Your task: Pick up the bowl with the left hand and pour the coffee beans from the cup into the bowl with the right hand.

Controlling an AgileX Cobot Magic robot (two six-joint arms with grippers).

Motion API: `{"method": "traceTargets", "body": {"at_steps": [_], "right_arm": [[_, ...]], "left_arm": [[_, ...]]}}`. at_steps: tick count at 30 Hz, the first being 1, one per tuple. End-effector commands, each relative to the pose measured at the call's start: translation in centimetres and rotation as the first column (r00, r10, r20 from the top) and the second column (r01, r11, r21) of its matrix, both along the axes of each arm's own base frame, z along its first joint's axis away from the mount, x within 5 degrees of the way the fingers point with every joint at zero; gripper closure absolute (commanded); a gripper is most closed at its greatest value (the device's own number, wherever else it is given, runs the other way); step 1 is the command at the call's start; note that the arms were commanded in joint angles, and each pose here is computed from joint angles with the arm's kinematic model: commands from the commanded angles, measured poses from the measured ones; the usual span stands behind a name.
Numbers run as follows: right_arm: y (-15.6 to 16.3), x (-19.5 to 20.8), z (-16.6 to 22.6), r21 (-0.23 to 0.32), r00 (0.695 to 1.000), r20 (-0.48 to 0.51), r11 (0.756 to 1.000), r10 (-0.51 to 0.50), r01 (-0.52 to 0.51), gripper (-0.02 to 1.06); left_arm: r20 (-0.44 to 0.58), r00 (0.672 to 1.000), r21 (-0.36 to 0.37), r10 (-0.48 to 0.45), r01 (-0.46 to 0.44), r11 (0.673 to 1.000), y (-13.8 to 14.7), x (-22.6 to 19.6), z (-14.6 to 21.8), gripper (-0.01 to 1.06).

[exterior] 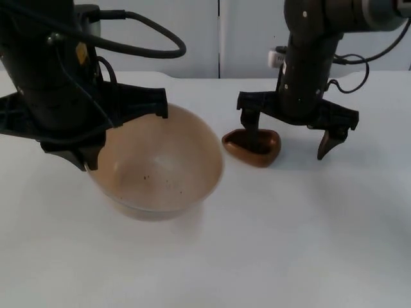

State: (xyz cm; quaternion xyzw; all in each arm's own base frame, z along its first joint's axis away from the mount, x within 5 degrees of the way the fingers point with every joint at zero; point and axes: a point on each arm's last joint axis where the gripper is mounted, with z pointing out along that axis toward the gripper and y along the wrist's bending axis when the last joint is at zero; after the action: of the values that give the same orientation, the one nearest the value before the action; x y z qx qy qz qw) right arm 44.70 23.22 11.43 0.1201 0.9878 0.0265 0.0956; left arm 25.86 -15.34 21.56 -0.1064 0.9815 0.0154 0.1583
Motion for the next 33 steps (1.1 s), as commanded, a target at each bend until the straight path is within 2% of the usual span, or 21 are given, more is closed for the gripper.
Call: {"method": "traceTargets", "body": {"at_steps": [1, 5, 13, 16, 23, 27, 28, 33], "right_arm": [[-0.2, 0.3, 0.1, 0.019, 1.000, 0.008, 1.000, -0.018, 0.018, 0.12], [-0.4, 0.4, -0.4, 0.002, 1.000, 0.004, 1.000, 0.005, -0.005, 0.21], [-0.2, 0.1, -2.2, -0.005, 0.999, -0.032, 1.000, 0.011, -0.011, 0.21], [-0.1, 0.0, -2.9, 0.008, 0.999, -0.049, 1.000, 0.004, -0.003, 0.21], [0.0, 0.1, -3.2, 0.022, 0.999, -0.051, 1.000, -0.001, 0.002, 0.28], [0.0, 0.0, -3.2, 0.021, 0.999, -0.051, 1.000, 0.012, -0.011, 0.43], [0.0, 0.0, -3.2, 0.021, 0.999, -0.051, 1.000, 0.012, -0.011, 0.43], [0.0, 0.0, -3.2, 0.021, 0.999, -0.051, 1.000, 0.016, -0.015, 0.66]], "left_arm": [[0.006, 1.000, -0.021, 0.014, -0.013, 1.000, 0.0, 0.0, 0.1, 1.05], [0.003, 1.000, -0.029, 0.017, -0.017, 0.999, -0.1, 0.0, 0.1, 1.05], [0.000, 1.000, -0.037, 0.022, -0.022, 0.999, -0.2, 0.0, 0.1, 1.05], [0.000, 1.000, -0.037, 0.022, -0.022, 0.999, -0.2, 0.0, 0.1, 1.05], [0.001, 1.000, -0.038, 0.021, -0.021, 0.999, -0.2, 0.0, 0.1, 1.05], [0.001, 1.000, -0.038, 0.021, -0.021, 0.999, -0.2, 0.0, 0.1, 1.05], [0.001, 1.000, -0.038, 0.021, -0.021, 0.999, -0.2, 0.0, 0.1, 1.05], [0.001, 1.000, -0.038, 0.021, -0.021, 0.999, -0.2, 0.0, 0.1, 1.05]]}}
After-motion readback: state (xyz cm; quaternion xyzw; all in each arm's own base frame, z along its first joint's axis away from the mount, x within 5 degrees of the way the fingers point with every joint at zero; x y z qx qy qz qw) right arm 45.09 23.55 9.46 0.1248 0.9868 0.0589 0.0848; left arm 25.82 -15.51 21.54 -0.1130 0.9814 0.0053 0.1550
